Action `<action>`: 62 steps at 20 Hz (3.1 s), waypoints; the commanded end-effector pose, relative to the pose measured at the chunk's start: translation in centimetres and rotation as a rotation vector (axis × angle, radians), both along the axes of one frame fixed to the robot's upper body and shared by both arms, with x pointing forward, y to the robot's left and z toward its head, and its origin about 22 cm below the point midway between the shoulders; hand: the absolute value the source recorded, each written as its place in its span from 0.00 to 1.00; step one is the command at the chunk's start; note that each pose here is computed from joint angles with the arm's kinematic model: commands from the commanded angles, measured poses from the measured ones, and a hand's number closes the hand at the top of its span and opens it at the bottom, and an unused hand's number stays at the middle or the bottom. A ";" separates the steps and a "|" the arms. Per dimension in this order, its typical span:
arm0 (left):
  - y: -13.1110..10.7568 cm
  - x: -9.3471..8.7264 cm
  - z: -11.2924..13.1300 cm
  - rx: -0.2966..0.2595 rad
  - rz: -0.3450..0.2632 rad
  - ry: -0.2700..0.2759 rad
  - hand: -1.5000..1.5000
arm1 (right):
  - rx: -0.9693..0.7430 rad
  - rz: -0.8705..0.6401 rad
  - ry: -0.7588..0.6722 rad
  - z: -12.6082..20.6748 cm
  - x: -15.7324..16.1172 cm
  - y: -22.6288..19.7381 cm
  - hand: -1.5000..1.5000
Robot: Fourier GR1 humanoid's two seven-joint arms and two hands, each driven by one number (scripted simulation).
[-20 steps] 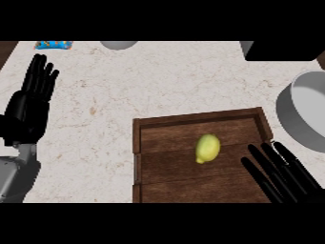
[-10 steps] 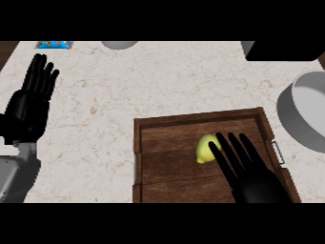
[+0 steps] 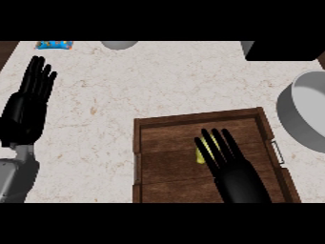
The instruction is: Pick the lemon from the tray and place it in the pot
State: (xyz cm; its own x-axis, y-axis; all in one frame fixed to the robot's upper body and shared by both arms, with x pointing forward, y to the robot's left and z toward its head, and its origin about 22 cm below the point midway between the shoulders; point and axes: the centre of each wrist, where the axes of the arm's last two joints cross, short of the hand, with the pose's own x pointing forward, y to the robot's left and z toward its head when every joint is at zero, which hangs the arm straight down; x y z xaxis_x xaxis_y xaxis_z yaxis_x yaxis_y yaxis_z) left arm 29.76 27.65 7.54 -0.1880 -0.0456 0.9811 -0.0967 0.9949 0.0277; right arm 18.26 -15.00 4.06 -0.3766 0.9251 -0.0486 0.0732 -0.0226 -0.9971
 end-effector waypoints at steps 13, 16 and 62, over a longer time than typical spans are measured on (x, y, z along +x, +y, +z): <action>0.0 0.0 -0.1 0.011 0.015 0.004 0.50 | -0.027 -0.101 -0.014 -1.5 4.0 0.4 0.00; -0.2 0.9 0.4 0.008 -0.001 0.001 0.50 | -0.030 -0.085 -0.028 -5.0 4.5 0.4 0.00; -1.9 1.5 0.8 0.023 -0.046 -0.017 0.50 | 0.296 -1.251 -0.478 9.9 22.3 3.9 1.00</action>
State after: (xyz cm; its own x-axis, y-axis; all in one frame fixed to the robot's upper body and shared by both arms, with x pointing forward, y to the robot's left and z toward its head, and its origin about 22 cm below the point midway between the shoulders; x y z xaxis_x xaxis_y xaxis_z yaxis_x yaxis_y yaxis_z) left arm 31.40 25.20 8.87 -0.2097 -0.0362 0.9771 -0.0314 0.9990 0.0302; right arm 39.37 -11.43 12.21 0.6145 0.7560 0.2256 0.3798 -0.0328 -0.9245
